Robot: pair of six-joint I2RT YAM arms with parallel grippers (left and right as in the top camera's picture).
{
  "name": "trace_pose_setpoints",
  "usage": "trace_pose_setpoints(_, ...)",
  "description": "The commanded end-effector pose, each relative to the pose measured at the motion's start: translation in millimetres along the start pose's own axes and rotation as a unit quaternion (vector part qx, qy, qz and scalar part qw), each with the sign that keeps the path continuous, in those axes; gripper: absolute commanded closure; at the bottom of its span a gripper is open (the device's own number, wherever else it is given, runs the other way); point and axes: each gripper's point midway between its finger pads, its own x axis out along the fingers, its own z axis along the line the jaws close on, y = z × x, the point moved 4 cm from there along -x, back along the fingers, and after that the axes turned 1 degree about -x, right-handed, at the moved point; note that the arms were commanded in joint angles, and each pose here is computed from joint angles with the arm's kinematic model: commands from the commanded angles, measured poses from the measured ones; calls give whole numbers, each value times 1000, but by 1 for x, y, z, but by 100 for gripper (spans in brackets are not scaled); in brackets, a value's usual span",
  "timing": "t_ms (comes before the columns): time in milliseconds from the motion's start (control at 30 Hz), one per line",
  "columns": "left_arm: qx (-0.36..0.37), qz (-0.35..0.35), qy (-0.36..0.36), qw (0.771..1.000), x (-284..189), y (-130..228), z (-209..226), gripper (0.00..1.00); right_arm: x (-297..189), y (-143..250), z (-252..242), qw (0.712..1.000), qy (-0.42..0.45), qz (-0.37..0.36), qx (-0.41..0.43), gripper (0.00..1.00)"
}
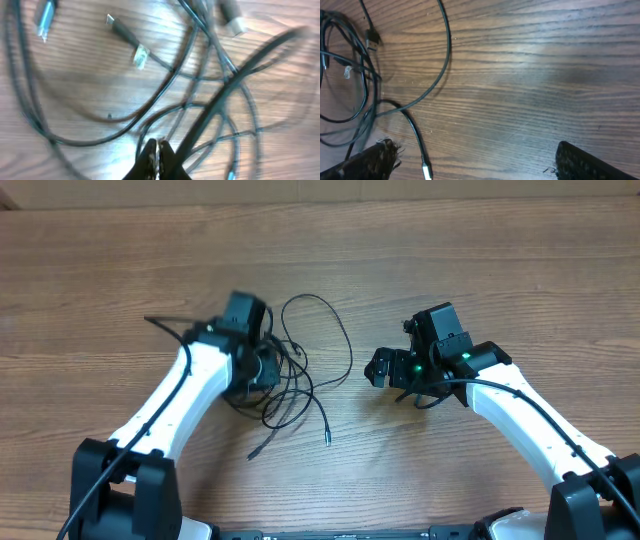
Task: Untangle cables
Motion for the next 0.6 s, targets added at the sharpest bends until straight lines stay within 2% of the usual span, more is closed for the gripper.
trace_pose_setpoints(0, 71, -103, 38, 991, -80, -41, -26, 96, 0, -2, -2, 1000, 4, -4, 1, 0)
trace_pose_setpoints(133, 81, -201, 82, 973, -169, -66, -48, 96, 0, -2, -2, 1000, 4, -4, 1, 0)
trace_pose_setpoints(167, 88, -240, 110, 960, -202, -73, -58, 96, 0, -2, -2, 1000, 4, -4, 1, 0)
trace_pose_setpoints(267, 99, -313, 151, 932, -259, -82, -71, 96, 0, -2, -2, 1000, 4, -4, 1, 0)
trace_pose_setpoints(367, 120, -402, 203, 885, -327, -88, -86, 96, 0, -2, -2, 1000, 4, -4, 1, 0)
trace_pose_setpoints(567, 133, -487, 235, 831, -389, -88, -93, 96, 0, -2, -2, 1000, 4, -4, 1, 0)
